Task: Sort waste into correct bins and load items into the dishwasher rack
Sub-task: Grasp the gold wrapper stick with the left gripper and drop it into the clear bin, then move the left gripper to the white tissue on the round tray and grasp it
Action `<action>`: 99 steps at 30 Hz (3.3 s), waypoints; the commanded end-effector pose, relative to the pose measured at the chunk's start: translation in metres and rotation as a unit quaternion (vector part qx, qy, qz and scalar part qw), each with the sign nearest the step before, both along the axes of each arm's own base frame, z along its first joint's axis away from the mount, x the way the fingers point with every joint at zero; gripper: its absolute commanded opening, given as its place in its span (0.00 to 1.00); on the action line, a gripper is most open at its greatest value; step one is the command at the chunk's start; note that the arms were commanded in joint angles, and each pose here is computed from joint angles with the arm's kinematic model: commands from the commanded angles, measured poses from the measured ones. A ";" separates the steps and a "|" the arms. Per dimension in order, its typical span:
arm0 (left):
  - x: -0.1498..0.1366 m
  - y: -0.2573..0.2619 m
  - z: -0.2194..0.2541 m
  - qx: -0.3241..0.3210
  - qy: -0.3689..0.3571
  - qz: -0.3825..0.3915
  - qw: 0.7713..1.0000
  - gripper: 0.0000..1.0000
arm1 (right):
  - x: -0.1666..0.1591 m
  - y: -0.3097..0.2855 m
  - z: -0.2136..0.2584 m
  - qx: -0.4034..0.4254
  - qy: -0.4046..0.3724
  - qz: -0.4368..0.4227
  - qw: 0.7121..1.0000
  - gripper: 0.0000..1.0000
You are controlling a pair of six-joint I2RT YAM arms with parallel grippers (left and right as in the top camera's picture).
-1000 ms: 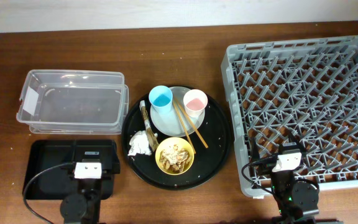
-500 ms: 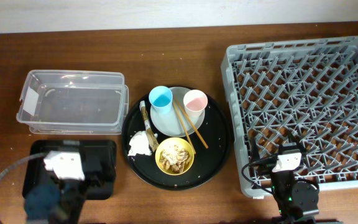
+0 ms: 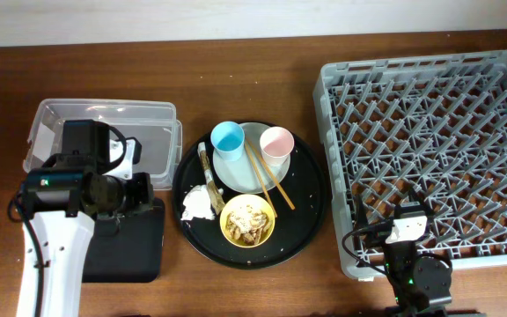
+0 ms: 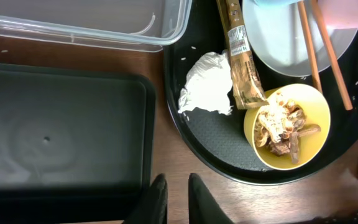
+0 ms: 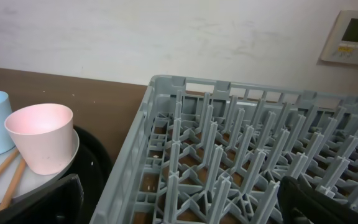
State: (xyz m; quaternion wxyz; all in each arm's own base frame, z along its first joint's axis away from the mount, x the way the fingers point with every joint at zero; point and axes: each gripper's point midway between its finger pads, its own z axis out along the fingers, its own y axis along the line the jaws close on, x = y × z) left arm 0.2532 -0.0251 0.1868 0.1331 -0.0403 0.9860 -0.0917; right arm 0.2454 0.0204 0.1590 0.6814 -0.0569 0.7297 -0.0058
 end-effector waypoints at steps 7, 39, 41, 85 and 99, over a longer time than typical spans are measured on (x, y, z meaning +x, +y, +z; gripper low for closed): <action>0.005 -0.006 -0.005 -0.022 -0.005 0.016 1.000 0.11 | 0.000 -0.003 -0.003 -0.002 0.002 -0.008 1.000 0.98; 0.114 -0.103 -0.098 -0.012 -0.100 0.061 0.993 0.01 | 0.000 -0.003 -0.003 -0.002 0.002 -0.008 1.000 0.98; 0.113 -0.102 -0.056 -0.033 -0.151 0.063 0.986 0.01 | 0.000 -0.003 -0.003 -0.002 0.002 -0.008 1.000 0.98; 0.033 -0.025 0.033 -0.080 -0.190 0.051 0.977 0.49 | 0.000 -0.003 -0.003 -0.002 0.002 -0.008 1.000 0.98; 0.007 -0.096 -0.050 0.042 -0.044 -0.098 0.993 0.50 | 0.000 -0.003 -0.003 -0.002 0.002 -0.008 1.000 0.98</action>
